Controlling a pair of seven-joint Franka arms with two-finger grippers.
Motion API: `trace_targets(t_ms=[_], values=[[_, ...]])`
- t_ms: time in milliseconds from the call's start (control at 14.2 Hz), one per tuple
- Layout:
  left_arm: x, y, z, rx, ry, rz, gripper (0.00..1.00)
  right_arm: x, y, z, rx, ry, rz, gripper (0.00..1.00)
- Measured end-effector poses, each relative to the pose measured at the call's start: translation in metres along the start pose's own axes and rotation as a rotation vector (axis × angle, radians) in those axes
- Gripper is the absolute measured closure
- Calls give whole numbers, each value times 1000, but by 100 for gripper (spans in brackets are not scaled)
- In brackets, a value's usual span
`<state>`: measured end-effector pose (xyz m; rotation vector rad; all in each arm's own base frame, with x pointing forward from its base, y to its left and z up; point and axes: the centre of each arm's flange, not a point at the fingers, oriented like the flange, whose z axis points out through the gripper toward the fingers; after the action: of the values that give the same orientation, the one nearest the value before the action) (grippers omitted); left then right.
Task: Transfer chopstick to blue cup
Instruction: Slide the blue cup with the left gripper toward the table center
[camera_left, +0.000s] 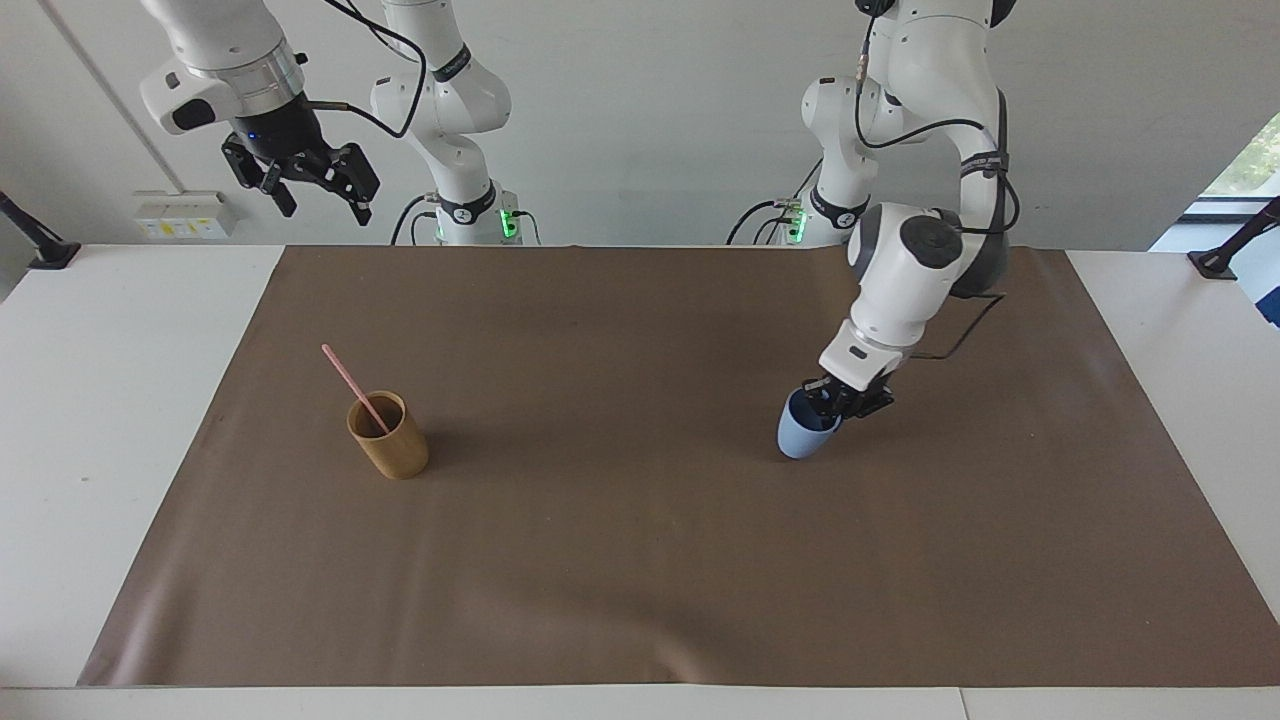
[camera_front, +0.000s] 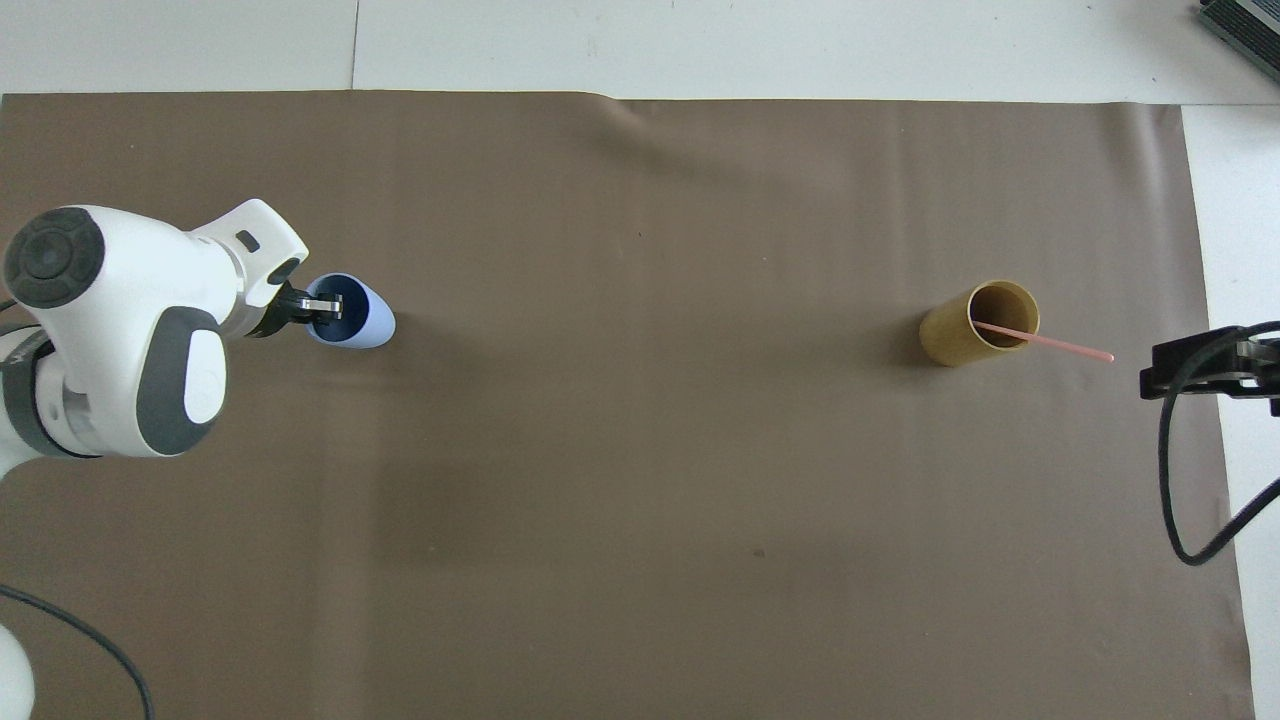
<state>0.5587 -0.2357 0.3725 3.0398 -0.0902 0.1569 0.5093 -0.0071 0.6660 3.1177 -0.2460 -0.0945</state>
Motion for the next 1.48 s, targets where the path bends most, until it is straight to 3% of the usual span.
trace_targets(t_ms=[493,915,1478], values=[[-52,115,5,-13,-13,-70,95,0,0,0,0,0,1,0],[-65,147,11,-19,-20,-60,92,0,1,0,0,0,2,0],[-56,148,-10,-37,12,-65,4,1,1,8,-2,-17,1,0]])
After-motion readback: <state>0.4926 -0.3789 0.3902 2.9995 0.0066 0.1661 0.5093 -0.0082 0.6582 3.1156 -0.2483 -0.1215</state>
